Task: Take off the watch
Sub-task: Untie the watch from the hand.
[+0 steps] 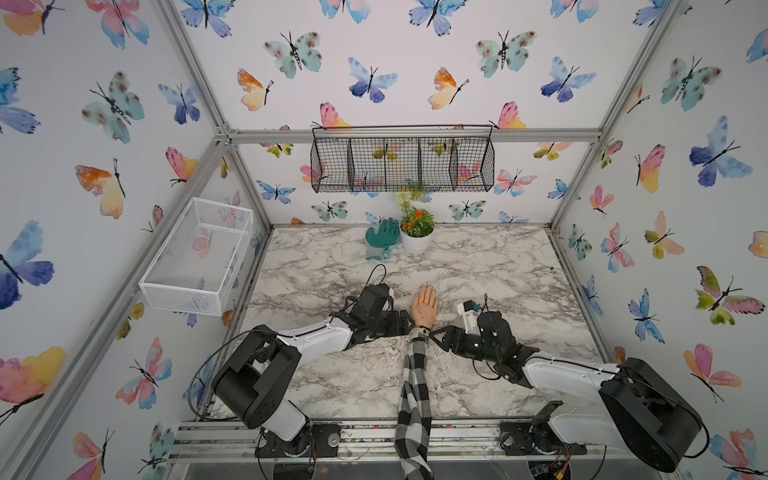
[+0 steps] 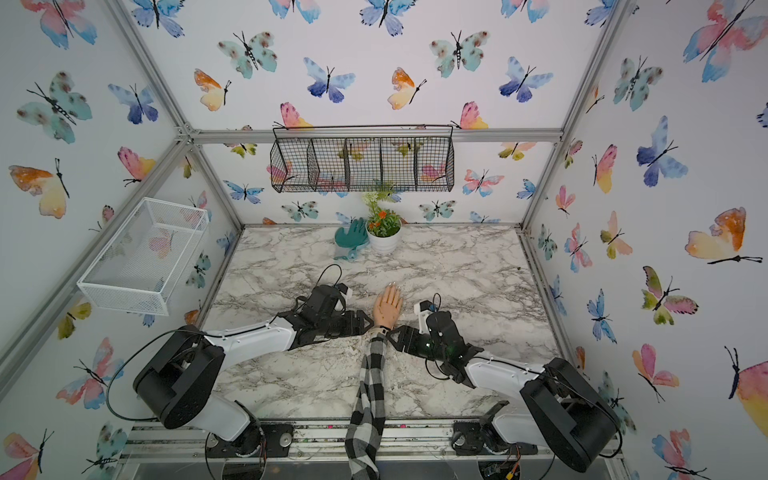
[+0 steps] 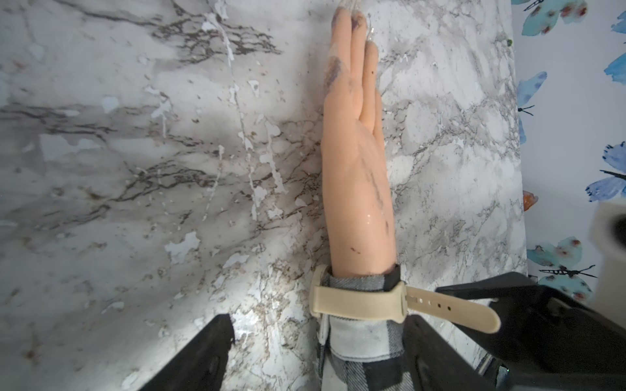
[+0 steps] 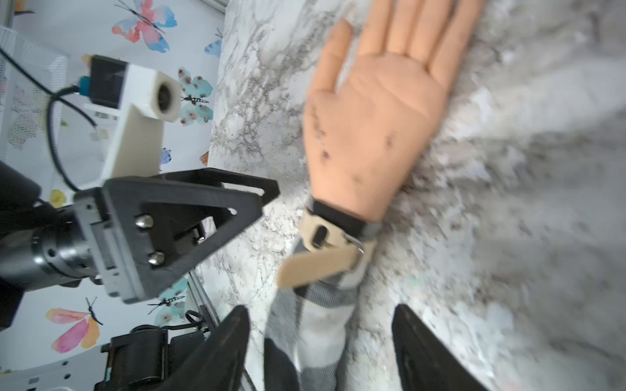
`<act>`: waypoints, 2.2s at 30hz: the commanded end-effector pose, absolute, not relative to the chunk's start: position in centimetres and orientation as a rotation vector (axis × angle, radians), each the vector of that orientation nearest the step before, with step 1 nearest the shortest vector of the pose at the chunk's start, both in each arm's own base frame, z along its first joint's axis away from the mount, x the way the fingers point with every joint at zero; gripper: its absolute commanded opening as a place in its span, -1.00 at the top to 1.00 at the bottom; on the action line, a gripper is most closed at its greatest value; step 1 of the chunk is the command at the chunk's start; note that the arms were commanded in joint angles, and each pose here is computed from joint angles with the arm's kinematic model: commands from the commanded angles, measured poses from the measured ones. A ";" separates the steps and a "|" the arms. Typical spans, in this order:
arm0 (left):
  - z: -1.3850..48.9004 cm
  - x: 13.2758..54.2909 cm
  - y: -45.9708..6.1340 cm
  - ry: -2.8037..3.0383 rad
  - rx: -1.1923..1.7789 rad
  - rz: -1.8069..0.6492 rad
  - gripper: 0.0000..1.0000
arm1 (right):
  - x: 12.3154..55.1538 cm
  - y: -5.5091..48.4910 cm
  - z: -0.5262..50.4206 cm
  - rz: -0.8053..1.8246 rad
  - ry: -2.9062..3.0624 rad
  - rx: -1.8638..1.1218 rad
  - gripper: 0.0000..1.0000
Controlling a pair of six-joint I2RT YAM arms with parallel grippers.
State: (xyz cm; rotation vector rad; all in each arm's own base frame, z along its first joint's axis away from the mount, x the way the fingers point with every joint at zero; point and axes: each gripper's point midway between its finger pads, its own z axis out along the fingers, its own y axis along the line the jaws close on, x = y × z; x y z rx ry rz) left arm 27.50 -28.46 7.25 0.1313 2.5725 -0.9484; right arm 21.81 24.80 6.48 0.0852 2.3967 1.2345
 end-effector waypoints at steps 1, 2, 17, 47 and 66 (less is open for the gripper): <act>7.0 26.7 -29.6 2.579 0.180 -0.997 -0.62 | 22.6 24.6 8.4 1.358 2.235 0.184 -0.51; 6.8 26.7 -29.7 2.585 0.184 -0.997 -0.62 | 22.5 24.5 8.4 1.374 2.226 0.183 -0.52; 5.0 26.5 -29.1 2.633 0.145 -0.938 -0.57 | 23.2 27.5 8.6 1.724 2.063 0.158 -0.49; 2.8 25.5 -27.9 2.669 0.137 -0.897 -0.54 | 26.4 32.2 12.3 1.797 2.062 -0.032 -0.28; 1.8 25.5 -28.2 2.692 0.143 -0.901 -0.53 | 24.3 23.5 5.3 0.843 2.450 -0.316 -0.18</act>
